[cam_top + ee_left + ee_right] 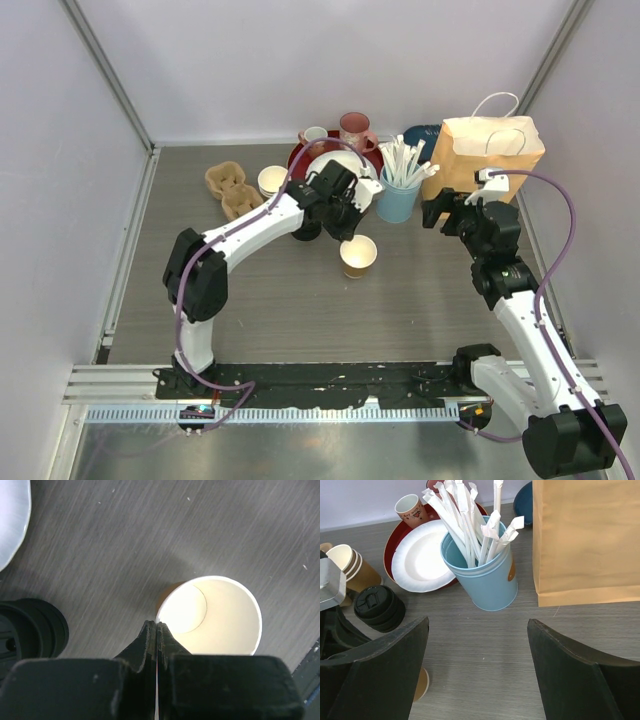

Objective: Pack the takeout coffee

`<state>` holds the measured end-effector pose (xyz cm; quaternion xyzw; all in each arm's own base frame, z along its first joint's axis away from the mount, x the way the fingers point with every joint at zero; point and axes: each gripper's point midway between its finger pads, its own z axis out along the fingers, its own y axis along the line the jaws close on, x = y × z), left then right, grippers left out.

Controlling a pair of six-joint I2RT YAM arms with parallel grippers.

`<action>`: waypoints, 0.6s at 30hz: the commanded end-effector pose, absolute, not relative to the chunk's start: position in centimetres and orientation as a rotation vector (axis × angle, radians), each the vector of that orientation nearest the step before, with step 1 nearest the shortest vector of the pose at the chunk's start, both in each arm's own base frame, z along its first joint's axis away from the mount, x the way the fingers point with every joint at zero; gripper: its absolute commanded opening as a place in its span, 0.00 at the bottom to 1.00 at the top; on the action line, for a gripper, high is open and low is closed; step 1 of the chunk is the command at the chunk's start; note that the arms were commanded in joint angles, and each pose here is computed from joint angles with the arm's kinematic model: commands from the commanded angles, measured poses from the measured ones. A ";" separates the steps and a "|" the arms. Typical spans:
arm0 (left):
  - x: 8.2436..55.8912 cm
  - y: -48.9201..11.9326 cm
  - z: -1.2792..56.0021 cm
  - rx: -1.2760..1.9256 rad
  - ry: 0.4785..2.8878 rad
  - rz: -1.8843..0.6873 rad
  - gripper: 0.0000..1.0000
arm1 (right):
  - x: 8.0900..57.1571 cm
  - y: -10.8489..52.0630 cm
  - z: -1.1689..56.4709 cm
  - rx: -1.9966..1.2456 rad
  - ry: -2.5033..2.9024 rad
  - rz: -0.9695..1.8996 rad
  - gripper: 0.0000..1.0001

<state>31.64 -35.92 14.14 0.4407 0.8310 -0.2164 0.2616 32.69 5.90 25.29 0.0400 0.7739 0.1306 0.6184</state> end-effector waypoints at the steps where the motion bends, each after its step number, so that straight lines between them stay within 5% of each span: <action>1: 33.8 -37.0 14.4 1.198 2.150 -0.540 0.00 | 32.8 6.0 27.5 0.069 1.719 0.294 0.85; 18: 39.4 -36.2 12.9 1.086 2.183 -0.514 0.00 | 32.7 6.1 27.3 0.052 1.725 0.300 0.85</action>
